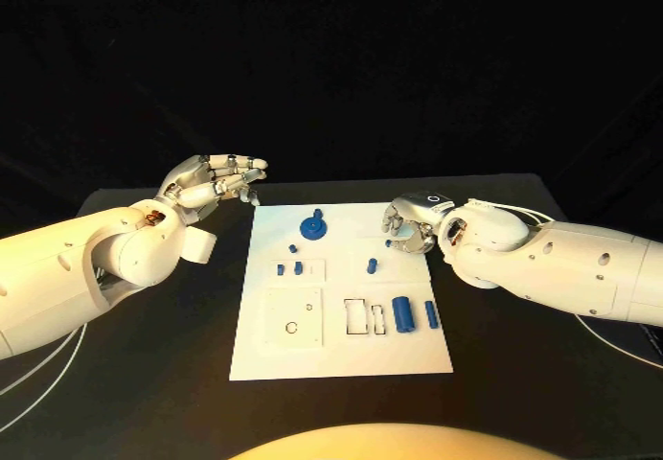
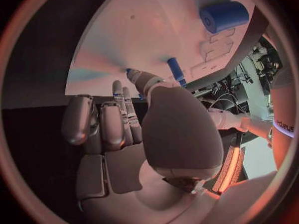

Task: Assemble the parts on the task board

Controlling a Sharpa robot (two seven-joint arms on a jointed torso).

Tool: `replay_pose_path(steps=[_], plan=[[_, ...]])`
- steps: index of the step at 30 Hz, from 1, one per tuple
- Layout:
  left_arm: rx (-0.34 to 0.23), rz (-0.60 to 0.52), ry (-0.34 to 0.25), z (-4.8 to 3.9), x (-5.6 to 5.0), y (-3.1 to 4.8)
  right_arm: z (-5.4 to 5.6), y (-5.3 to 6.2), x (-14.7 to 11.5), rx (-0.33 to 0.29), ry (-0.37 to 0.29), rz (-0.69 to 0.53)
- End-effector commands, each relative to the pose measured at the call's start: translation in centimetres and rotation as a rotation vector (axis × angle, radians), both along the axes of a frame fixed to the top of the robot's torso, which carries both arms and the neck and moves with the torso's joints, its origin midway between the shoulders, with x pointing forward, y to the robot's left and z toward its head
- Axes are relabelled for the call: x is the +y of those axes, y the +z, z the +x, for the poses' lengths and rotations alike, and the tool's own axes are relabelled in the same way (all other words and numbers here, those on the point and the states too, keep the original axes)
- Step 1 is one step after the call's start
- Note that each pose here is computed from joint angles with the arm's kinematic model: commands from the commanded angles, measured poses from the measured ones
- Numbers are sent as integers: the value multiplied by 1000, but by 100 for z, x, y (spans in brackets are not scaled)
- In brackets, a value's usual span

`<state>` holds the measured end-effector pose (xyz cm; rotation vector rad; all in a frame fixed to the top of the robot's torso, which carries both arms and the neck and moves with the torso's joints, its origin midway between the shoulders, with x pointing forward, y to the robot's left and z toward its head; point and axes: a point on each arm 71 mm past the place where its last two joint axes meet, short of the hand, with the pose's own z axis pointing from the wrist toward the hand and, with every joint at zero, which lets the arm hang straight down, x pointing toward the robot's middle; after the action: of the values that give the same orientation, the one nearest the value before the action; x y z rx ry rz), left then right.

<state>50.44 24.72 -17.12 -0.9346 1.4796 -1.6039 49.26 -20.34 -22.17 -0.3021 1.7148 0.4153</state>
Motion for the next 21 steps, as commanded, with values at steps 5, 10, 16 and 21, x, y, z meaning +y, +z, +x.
replay_pose_path(steps=[5, 10, 16, 21], plan=[[-8, -31, -14, -11, -22, 22, -20, -65, 48, 2, 14, -37], [-2, -30, -22, -14, -20, 18, -27, -88, 64, 13, 17, -33], [7, -27, -39, -18, -26, 12, -28, -126, 65, 32, 7, -42], [13, -15, -63, -34, -35, 9, -37, -169, 73, 48, 7, -60]])
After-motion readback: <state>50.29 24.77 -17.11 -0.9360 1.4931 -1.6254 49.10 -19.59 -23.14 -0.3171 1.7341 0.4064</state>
